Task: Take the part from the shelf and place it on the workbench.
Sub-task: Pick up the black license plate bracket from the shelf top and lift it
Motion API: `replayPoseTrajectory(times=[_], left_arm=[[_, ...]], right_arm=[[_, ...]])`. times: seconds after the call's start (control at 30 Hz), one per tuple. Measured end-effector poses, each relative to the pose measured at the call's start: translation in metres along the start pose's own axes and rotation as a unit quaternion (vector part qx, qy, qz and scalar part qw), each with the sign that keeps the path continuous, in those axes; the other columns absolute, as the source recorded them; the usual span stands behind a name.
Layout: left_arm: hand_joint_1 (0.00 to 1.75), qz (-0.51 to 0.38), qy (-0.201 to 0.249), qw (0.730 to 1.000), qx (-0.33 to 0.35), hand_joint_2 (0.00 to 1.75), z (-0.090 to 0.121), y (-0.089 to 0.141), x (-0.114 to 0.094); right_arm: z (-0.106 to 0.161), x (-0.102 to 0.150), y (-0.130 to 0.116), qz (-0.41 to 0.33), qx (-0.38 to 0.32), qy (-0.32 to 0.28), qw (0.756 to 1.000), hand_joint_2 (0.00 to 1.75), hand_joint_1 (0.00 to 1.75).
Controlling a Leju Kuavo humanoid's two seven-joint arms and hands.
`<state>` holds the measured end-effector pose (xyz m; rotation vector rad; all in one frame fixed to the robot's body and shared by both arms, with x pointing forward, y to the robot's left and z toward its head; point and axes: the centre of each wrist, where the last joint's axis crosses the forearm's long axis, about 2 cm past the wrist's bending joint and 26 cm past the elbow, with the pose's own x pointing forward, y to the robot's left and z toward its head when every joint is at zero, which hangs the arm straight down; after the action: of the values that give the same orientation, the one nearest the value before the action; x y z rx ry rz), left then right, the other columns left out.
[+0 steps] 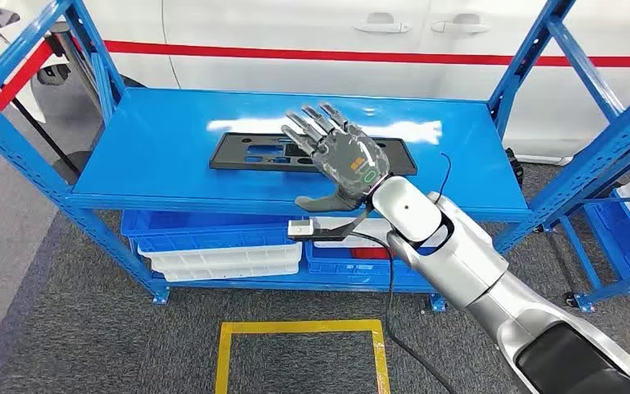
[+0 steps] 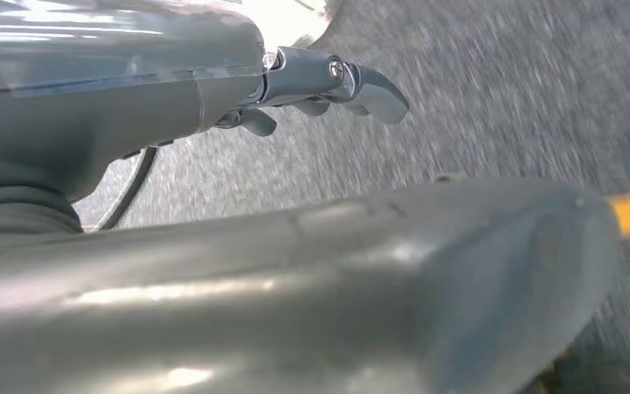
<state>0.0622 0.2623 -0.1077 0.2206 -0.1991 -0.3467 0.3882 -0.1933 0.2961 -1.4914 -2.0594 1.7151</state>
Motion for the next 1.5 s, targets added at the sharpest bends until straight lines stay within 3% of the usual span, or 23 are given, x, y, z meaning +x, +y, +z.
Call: replayPoseTrajectory(times=[0.2, 0.63, 0.7, 0.77, 0.83, 1.03, 1.2, 1.33, 1.5], left_arm=[[0.0, -0.001, 0.004, 1.0, -0.012, 0.0, 0.002, -0.009, -0.003], [0.0, 0.002, -0.002, 1.0, -0.005, 0.0, 0.0, 0.0, 0.003], [0.0, 0.001, -0.002, 1.0, -0.005, 0.0, 0.0, 0.0, 0.004], [0.0, 0.0, -0.003, 1.0, -0.006, 0.0, 0.0, 0.0, 0.004], [0.0, 0.0, -0.005, 1.0, -0.007, 0.0, 0.0, 0.0, 0.005], [0.0, 0.005, -0.012, 1.0, -0.01, 0.0, -0.001, 0.002, 0.011], [0.0, 0.007, -0.013, 1.0, -0.014, 0.0, -0.001, 0.003, 0.012], [0.0, 0.005, -0.015, 1.0, -0.014, 0.0, -0.001, 0.003, 0.013], [0.0, 0.004, -0.016, 1.0, -0.014, 0.0, -0.001, 0.004, 0.014]], right_arm=[[0.008, 0.007, 0.007, -0.006, 0.014, -0.005, 1.0, 0.0, 0.0], [0.002, 0.014, -0.001, -0.007, 0.0, -0.01, 1.0, 0.0, 0.0], [0.002, 0.014, -0.001, -0.012, 0.003, -0.012, 1.0, 0.87, 0.0], [0.003, 0.015, 0.001, -0.035, 0.009, -0.021, 0.999, 0.87, 0.0], [0.006, 0.018, 0.004, -0.078, 0.017, -0.037, 0.996, 0.0, 0.0], [0.027, 0.037, 0.031, -0.183, 0.045, -0.07, 0.98, 0.0, 0.0], [0.07, 0.077, 0.071, -0.231, 0.084, -0.064, 0.967, 0.0, 0.0], [0.098, 0.102, 0.09, -0.257, 0.113, -0.057, 0.958, 0.0, 0.0], [0.111, 0.116, 0.098, -0.266, 0.132, -0.055, 0.953, 0.0, 0.0]])
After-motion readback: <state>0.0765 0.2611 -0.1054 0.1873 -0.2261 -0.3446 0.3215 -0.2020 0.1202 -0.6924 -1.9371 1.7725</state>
